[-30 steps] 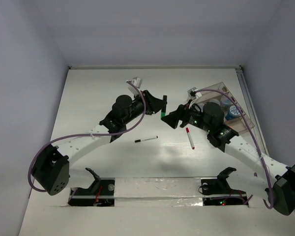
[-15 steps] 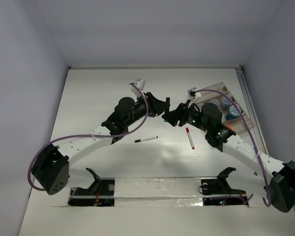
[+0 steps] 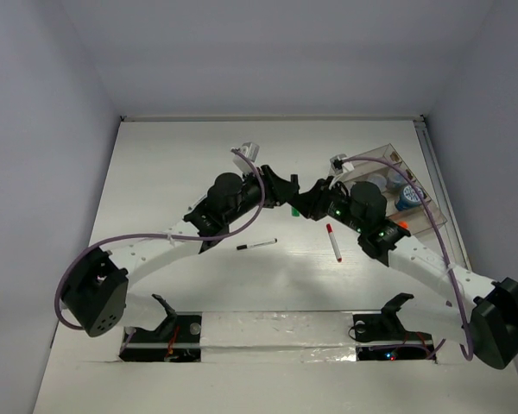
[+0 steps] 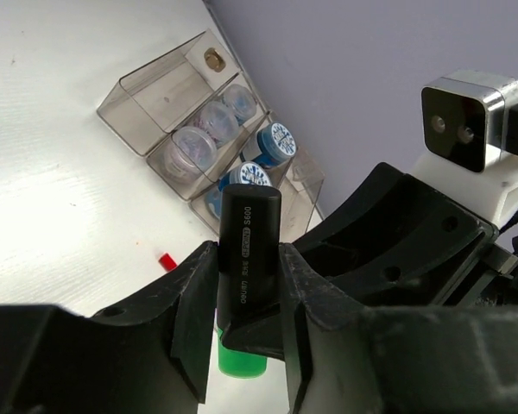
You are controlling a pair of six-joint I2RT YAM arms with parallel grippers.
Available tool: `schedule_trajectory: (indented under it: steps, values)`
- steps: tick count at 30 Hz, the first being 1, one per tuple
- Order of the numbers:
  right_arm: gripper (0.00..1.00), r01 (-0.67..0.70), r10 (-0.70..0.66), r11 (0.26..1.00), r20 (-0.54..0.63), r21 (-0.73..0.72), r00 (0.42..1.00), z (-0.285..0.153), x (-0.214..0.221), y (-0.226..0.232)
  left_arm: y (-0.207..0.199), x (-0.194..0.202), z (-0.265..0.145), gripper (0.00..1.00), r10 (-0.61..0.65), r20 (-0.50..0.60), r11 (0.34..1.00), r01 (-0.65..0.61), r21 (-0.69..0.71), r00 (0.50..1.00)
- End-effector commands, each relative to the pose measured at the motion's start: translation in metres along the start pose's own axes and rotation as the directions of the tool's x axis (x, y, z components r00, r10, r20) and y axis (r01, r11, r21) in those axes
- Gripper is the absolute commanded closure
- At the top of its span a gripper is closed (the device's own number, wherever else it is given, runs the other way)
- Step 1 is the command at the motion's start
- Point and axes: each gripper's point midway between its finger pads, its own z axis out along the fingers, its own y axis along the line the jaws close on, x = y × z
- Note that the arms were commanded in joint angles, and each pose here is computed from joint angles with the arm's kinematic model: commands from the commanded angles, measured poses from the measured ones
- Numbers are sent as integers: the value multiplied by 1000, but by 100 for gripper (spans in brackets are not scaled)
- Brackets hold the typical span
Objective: Sort the stationery into containers
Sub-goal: Pick up the pen from the center of the board, then place the pen in the storage box.
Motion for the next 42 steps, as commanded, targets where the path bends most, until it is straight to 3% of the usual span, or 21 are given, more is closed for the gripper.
schedule_trajectory:
  steps: [1,2,3,6,10,13,16,17,21,23,29,36,42]
  values:
    - [85,3,-6,999,68,42,998,0,-12,-5,-15,-11,-2,67,25,37,999,-26,41,999]
    - [87,-3,-1,998,71,56,997,-1,-11,-8,-13,-12,-3,58,31,35,999,-32,23,999]
    - [91,-19,13,997,76,70,997,-2,-11,-10,-14,-21,-7,43,51,64,999,-52,8,997]
    - [93,-43,28,987,101,155,994,-10,-12,-25,-17,-43,-23,23,108,115,993,-103,-51,987]
    - [94,-47,12,961,129,272,992,-20,-17,-45,-24,-81,-60,5,206,207,974,-179,-141,957]
    - [95,-59,-1,905,142,421,990,-35,-20,-73,-34,-95,-87,3,275,201,955,-243,-172,940]
    - [95,-123,27,798,170,589,985,-63,-18,-120,-32,-94,-108,3,372,126,916,-342,-211,920]
    - [95,-148,38,765,185,627,982,-73,-17,-133,-20,-84,-115,3,421,50,885,-398,-241,906]
    - [95,-277,80,576,283,769,956,-130,-13,-196,1,-68,-137,2,496,-81,822,-498,-276,865]
    - [95,-305,57,486,319,819,946,-158,-11,-210,16,-49,-142,2,504,-141,808,-523,-269,852]
    - [96,-418,-11,275,438,866,899,-215,-17,-229,32,-13,-148,1,517,-170,819,-542,-188,839]
    - [96,-494,45,147,493,857,869,-232,8,-241,5,-25,-164,1,527,-71,839,-532,-112,847]
    - [91,-522,58,130,519,843,853,-230,13,-245,1,-28,-170,1,523,-50,844,-525,-111,851]
